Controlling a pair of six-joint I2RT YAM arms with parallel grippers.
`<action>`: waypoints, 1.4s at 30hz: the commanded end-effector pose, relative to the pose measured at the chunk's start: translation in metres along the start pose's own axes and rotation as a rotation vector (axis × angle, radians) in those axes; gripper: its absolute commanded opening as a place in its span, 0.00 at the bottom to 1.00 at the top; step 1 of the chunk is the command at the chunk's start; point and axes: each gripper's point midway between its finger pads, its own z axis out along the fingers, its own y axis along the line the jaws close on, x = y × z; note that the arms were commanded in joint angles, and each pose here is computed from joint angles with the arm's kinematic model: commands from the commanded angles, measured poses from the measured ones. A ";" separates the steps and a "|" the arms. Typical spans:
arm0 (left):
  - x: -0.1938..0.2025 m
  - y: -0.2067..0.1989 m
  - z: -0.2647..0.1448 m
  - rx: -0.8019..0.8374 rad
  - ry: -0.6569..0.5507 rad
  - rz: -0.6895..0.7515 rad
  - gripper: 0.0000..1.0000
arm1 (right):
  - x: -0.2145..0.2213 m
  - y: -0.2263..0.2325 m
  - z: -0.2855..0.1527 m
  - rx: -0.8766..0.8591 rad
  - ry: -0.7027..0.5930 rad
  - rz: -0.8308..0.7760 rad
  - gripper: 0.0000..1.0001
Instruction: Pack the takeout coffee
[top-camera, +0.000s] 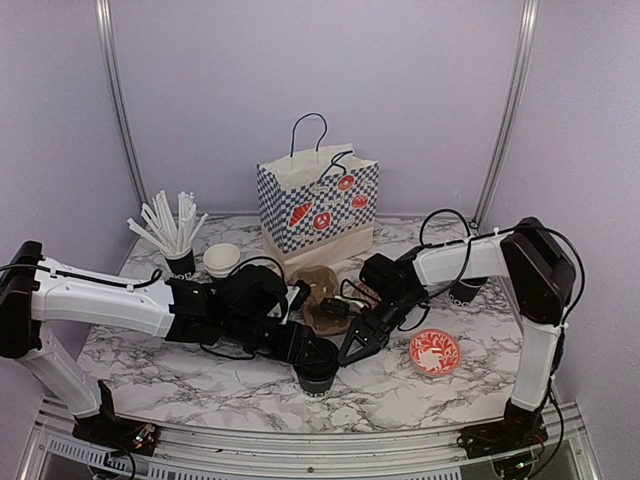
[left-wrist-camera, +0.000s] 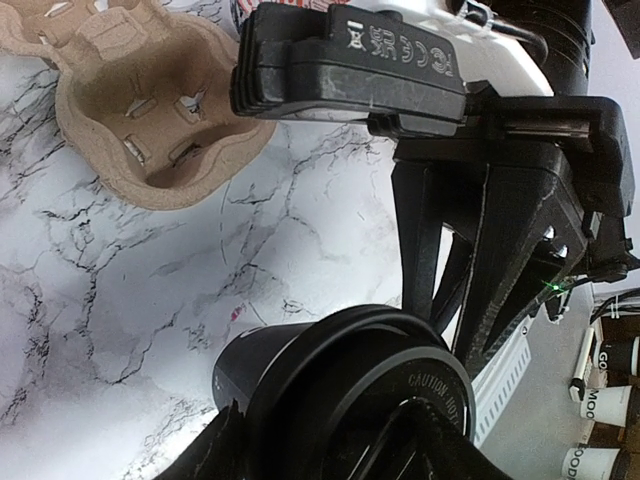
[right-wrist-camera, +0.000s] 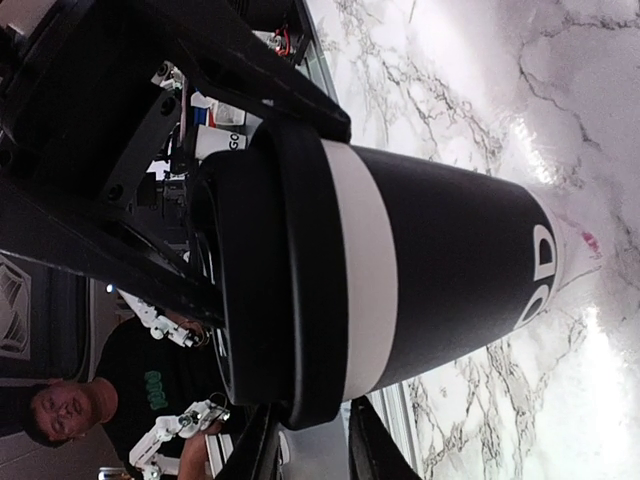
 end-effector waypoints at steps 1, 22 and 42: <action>0.054 0.050 0.023 -0.150 0.157 -0.035 0.57 | -0.004 -0.090 0.004 0.358 0.051 -0.022 0.19; -0.035 -0.005 -0.054 -0.099 -0.153 0.210 0.93 | -0.020 0.007 -0.025 0.298 0.001 -0.376 0.54; -0.005 0.017 -0.021 -0.041 -0.092 0.077 0.60 | -0.027 0.003 -0.002 0.448 0.074 -0.471 0.99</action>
